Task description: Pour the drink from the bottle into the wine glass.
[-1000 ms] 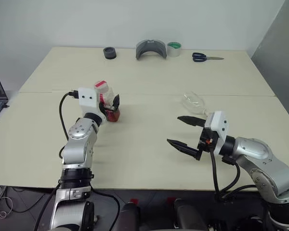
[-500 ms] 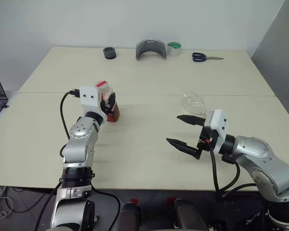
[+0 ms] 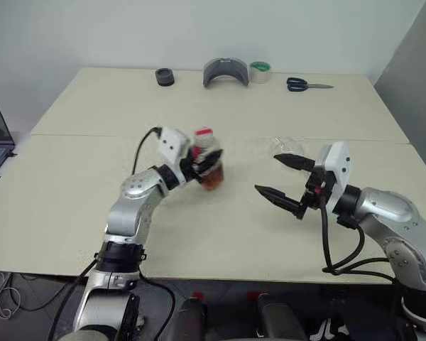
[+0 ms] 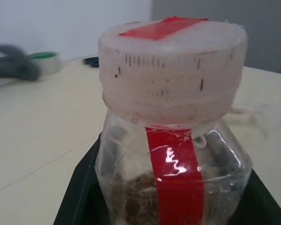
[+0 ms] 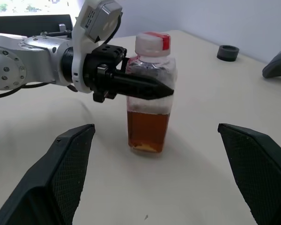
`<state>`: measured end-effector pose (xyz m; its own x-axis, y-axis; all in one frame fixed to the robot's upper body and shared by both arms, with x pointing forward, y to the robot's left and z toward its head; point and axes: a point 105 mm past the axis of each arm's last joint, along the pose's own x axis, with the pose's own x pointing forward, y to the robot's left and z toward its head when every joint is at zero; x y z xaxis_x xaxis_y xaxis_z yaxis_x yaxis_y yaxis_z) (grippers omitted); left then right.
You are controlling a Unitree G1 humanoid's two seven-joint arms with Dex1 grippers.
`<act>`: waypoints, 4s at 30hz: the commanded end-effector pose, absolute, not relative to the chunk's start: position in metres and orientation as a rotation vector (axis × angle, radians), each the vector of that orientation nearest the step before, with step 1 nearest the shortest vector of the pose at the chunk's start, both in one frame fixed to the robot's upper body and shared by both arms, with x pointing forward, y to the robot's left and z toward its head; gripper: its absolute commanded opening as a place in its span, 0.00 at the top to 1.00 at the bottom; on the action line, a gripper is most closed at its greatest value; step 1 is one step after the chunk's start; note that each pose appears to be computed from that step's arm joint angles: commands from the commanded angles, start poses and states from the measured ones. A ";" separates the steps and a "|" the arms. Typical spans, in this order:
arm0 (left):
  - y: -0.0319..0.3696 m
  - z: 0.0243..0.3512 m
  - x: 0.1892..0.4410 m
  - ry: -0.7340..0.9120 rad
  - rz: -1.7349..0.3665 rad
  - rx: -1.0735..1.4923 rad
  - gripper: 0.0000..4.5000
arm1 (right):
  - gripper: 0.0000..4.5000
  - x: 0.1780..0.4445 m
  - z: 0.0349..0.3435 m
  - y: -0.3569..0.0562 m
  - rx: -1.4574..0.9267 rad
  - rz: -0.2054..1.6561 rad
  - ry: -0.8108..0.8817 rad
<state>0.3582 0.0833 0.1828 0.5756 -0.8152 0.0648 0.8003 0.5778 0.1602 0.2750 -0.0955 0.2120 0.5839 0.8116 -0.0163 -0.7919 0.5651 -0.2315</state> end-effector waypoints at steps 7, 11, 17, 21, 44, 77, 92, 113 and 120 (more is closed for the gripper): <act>0.043 0.189 0.340 -0.167 -1.314 0.207 0.60 | 0.00 0.286 0.237 -0.075 -0.247 0.836 -0.159; 0.039 0.190 0.340 -0.172 -1.348 0.204 0.60 | 0.00 0.290 0.243 -0.066 -0.211 0.819 -0.167; 0.036 0.189 0.340 -0.174 -1.371 0.216 0.60 | 0.00 0.293 0.242 -0.053 -0.195 0.825 -0.158; 0.036 0.189 0.341 -0.176 -1.370 0.217 0.60 | 0.00 0.295 0.239 -0.050 -0.193 0.826 -0.143; 0.040 0.195 0.332 -0.161 -1.465 0.201 0.60 | 0.59 0.295 0.227 -0.046 -0.341 1.272 -0.103; 0.045 0.197 0.350 -0.168 -1.432 0.242 0.60 | 0.00 0.300 0.237 -0.049 -0.199 0.611 -0.257; 0.048 0.193 0.350 -0.159 -1.418 0.254 0.60 | 0.57 0.304 0.237 -0.041 -0.172 0.642 -0.243; 0.048 0.193 0.349 -0.150 -1.432 0.288 0.61 | 0.36 0.326 0.244 -0.075 -0.338 0.946 -0.182; 0.050 0.191 0.352 -0.139 -1.422 0.281 0.61 | 0.12 0.282 0.234 -0.073 -0.275 0.908 -0.132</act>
